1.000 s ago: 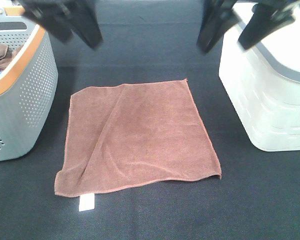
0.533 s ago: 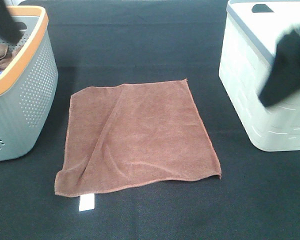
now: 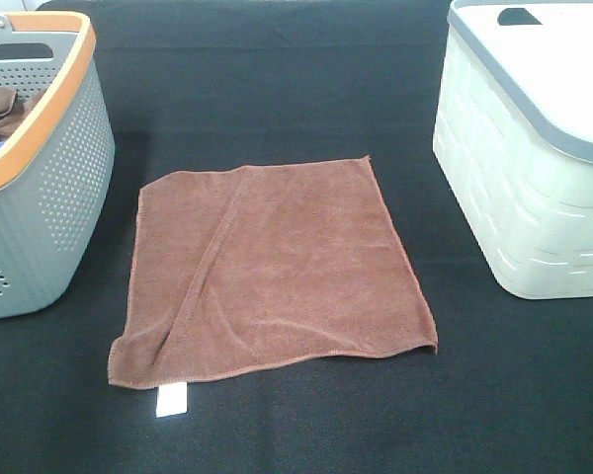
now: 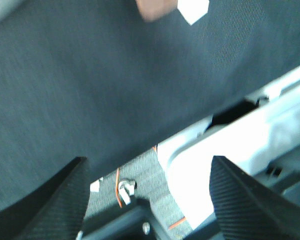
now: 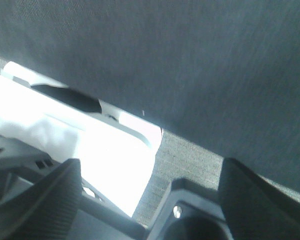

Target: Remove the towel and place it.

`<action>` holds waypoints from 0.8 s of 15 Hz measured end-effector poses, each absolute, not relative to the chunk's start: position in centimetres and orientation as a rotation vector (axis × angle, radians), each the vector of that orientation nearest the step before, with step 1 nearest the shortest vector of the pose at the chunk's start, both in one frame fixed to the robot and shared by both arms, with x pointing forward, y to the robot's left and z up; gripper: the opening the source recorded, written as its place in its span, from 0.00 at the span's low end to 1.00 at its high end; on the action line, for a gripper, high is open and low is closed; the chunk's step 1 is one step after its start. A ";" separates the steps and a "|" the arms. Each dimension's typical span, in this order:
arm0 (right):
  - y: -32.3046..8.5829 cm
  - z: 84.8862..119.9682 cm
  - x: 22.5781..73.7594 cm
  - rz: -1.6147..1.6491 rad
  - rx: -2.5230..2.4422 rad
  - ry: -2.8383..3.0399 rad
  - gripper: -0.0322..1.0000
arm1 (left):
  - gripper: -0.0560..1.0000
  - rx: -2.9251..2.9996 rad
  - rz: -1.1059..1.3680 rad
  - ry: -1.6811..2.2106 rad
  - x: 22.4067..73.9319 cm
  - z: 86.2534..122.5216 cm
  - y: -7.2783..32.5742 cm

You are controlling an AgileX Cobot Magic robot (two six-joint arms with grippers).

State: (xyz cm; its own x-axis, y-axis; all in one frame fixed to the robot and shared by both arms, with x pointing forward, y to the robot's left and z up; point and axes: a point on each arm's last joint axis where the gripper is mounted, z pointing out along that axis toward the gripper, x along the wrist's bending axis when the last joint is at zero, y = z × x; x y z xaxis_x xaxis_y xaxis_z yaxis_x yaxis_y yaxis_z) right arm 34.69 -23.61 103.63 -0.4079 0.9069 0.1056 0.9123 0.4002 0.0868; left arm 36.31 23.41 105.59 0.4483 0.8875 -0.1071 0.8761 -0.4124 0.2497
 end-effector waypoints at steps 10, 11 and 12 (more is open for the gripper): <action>-27.6 104.4 27.9 -0.718 -1.754 -2.783 0.73 | 0.67 2.258 0.342 1.219 30.0 103.9 26.2; -28.0 104.6 27.0 -0.816 -1.758 -2.794 0.73 | 0.67 2.249 0.349 1.212 29.8 104.0 26.2; -28.4 104.8 26.3 -0.905 -1.761 -2.801 0.73 | 0.67 2.246 0.352 1.207 29.8 104.0 26.2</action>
